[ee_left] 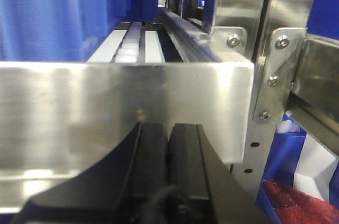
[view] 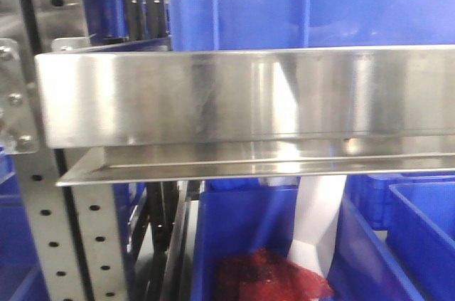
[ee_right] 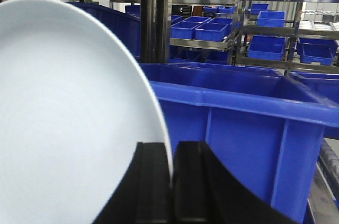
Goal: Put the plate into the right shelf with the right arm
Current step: 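Bring the held plate up to a blue bin on the shelf, then lower the plate into the blue bin and open the right gripper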
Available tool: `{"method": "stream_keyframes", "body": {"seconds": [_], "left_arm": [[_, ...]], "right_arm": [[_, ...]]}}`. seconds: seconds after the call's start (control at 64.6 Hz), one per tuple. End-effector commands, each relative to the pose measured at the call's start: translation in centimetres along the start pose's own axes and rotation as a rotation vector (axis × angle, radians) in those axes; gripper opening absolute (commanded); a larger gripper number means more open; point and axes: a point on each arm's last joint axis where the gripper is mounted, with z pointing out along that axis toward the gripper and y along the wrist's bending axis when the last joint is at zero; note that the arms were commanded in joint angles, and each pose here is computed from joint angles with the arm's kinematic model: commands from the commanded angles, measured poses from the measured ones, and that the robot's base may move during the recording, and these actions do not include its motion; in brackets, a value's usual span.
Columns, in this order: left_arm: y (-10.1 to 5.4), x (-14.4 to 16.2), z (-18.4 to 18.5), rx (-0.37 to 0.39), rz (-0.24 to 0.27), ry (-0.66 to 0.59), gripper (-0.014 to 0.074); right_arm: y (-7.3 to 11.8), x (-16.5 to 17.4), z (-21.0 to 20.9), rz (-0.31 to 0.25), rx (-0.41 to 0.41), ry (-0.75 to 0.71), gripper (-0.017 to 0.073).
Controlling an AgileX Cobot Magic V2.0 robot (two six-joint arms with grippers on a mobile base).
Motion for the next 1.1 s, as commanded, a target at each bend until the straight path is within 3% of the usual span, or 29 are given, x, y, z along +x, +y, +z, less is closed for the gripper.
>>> {"method": "stream_keyframes", "body": {"seconds": [0.0, 0.82, 1.084], "left_arm": [[0.0, -0.5, 0.0, -0.001, -0.007, -0.083, -0.0047], [0.0, -0.5, 0.0, -0.001, -0.007, -0.083, -0.0047], [0.0, -0.5, 0.0, -0.001, -0.007, -0.083, -0.0047]], "right_arm": [[-0.3, -1.5, 0.0, 0.015, 0.031, -0.096, 0.0063], [-0.4, -1.9, 0.0, 0.018, 0.048, -0.144, 0.0063], [-0.1, -6.6, 0.3, 0.012, 0.025, -0.184, 0.0064]]}}
